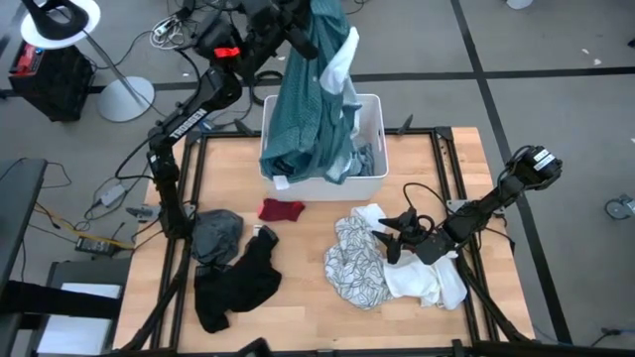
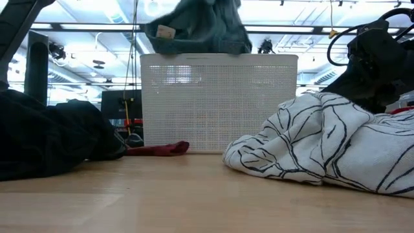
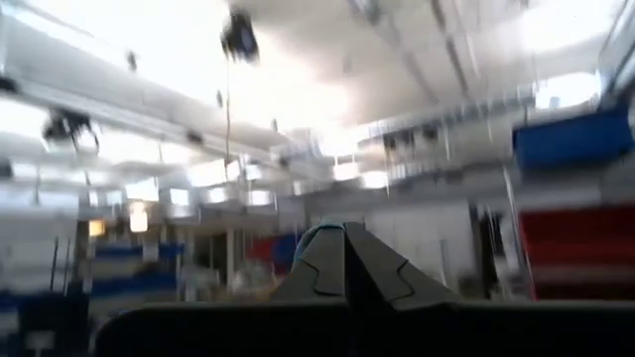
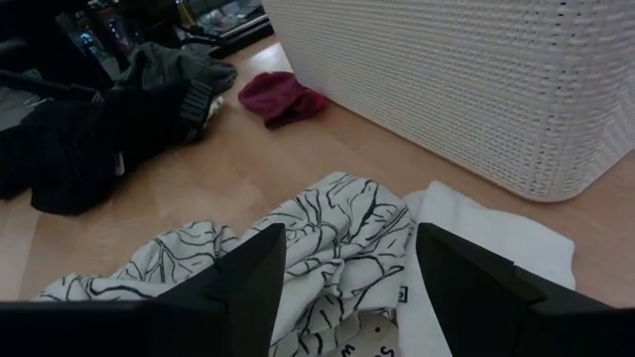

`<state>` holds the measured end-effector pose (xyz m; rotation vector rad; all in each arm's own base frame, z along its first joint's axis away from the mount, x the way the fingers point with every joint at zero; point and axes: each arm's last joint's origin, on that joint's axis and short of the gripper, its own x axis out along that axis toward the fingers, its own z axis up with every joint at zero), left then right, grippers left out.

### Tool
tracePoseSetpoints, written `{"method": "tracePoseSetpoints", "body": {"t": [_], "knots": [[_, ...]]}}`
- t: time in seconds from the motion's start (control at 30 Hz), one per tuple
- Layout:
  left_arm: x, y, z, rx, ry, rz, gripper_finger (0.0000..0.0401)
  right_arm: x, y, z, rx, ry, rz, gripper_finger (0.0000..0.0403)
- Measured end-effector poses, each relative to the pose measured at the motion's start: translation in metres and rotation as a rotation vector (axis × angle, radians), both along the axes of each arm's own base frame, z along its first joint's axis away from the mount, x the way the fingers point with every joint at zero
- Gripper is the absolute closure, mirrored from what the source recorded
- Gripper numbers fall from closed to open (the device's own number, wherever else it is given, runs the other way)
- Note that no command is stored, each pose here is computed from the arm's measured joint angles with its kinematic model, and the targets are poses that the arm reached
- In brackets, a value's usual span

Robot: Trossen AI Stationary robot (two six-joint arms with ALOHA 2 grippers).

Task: Sort clothes
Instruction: Put the green polo into the white laundry bin

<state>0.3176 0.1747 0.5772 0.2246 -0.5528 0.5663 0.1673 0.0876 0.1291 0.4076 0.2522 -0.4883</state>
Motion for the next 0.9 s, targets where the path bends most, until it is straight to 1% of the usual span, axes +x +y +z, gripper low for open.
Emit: {"method": "tracePoseSetpoints", "body": {"t": [0.13, 0.2, 0.33, 0.43, 0.53, 0.7, 0.77, 0.9], "knots": [[0.011, 0.004, -0.023, -0.107, 0.242, -0.054, 0.0401, 0.0, 0.0, -0.001, -0.006, 0.01, 0.0, 0.0174], [0.015, 0.004, -0.038, -0.195, 0.382, -0.082, 0.0401, -0.001, -0.001, -0.001, -0.003, 0.012, -0.004, 0.0174], [0.016, 0.004, -0.067, -0.352, 0.634, -0.079, 0.0401, -0.001, -0.001, -0.001, -0.002, 0.012, -0.004, 0.0174], [0.014, 0.005, -0.088, -0.453, 0.794, -0.051, 0.0401, -0.001, -0.001, -0.001, -0.001, 0.012, -0.004, 0.0174], [0.01, 0.006, -0.111, -0.578, 0.938, -0.032, 0.0401, -0.001, -0.001, -0.001, -0.001, 0.012, -0.005, 0.0174], [0.016, 0.011, -0.158, -0.747, 1.101, -0.076, 0.0401, -0.001, -0.001, -0.001, 0.006, 0.008, -0.007, 0.0174], [0.022, 0.014, -0.179, -0.768, 1.13, -0.093, 0.0401, -0.001, -0.001, -0.001, 0.01, 0.006, -0.009, 0.0174], [0.035, 0.023, -0.221, -0.804, 1.119, -0.091, 0.0401, -0.001, -0.001, -0.001, 0.014, 0.005, -0.011, 0.0174]]}}
